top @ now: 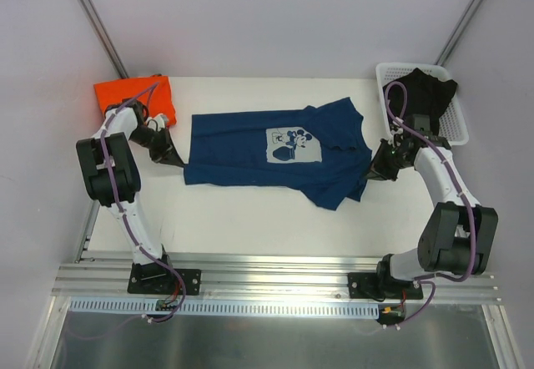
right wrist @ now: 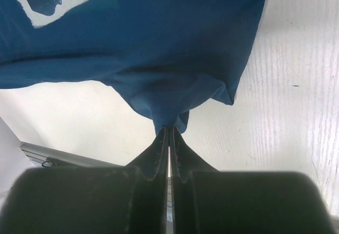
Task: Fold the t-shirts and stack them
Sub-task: Grap the side of the flattened tshirt closest away from the robot with both arms
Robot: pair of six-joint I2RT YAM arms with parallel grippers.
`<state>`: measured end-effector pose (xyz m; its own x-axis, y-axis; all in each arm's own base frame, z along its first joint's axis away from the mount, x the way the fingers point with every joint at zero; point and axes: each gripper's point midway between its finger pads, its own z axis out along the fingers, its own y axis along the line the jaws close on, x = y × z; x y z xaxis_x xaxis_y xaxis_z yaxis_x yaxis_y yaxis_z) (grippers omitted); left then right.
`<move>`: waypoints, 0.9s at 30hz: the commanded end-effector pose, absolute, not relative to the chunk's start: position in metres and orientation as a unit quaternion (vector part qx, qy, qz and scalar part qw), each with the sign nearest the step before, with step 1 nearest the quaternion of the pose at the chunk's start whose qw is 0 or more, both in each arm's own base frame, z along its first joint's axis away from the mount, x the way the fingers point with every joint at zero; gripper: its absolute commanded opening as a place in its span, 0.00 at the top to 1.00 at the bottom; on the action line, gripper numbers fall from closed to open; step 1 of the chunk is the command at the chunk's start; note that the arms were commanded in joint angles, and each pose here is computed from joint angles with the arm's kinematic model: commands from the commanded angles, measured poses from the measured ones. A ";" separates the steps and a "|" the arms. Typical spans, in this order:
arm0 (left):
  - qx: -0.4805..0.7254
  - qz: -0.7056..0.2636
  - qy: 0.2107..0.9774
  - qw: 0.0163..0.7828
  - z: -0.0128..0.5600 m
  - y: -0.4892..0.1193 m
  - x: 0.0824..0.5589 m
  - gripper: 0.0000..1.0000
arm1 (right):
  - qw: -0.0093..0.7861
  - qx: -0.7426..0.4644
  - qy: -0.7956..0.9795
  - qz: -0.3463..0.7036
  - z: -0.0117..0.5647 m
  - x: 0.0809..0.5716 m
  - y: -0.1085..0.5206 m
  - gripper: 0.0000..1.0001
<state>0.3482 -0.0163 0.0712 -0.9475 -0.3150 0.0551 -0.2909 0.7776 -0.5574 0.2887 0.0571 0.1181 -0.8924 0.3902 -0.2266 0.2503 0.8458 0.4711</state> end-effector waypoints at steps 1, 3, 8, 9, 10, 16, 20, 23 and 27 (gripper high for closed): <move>-0.140 -0.311 0.940 0.024 0.084 -0.025 0.351 1.00 | 0.178 0.169 0.940 0.236 0.131 0.305 0.059 0.99; -0.135 -0.311 0.940 0.026 0.085 -0.028 0.353 1.00 | 0.181 0.169 0.939 0.237 0.133 0.309 0.059 0.99; -0.123 -0.311 0.942 0.030 0.087 -0.031 0.359 1.00 | 0.201 0.166 0.934 0.244 0.147 0.330 0.059 0.99; -0.120 -0.311 0.942 0.034 0.089 -0.032 0.361 1.00 | 0.204 0.167 0.933 0.245 0.150 0.334 0.059 0.99; -0.116 -0.311 0.943 0.034 0.090 -0.033 0.362 1.00 | 0.210 0.166 0.932 0.245 0.154 0.338 0.058 0.99; -0.108 -0.313 0.943 0.039 0.096 -0.038 0.360 1.00 | 0.226 0.165 0.927 0.249 0.166 0.358 0.058 1.00; -0.105 -0.312 0.944 0.039 0.095 -0.038 0.361 1.00 | 0.229 0.167 0.926 0.251 0.165 0.365 0.058 1.00; -0.105 -0.309 0.944 0.042 0.096 -0.037 0.364 1.00 | 0.231 0.167 0.925 0.251 0.165 0.371 0.057 0.99; -0.102 -0.307 0.945 0.052 0.100 -0.035 0.368 1.00 | 0.237 0.167 0.924 0.250 0.170 0.379 0.056 0.99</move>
<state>0.3638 -0.0320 0.0863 -0.9677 -0.2523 0.0015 -0.2060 0.7868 -0.5819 0.3620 0.0554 0.1463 -0.8583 0.4187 -0.2967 0.2247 0.8265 0.5162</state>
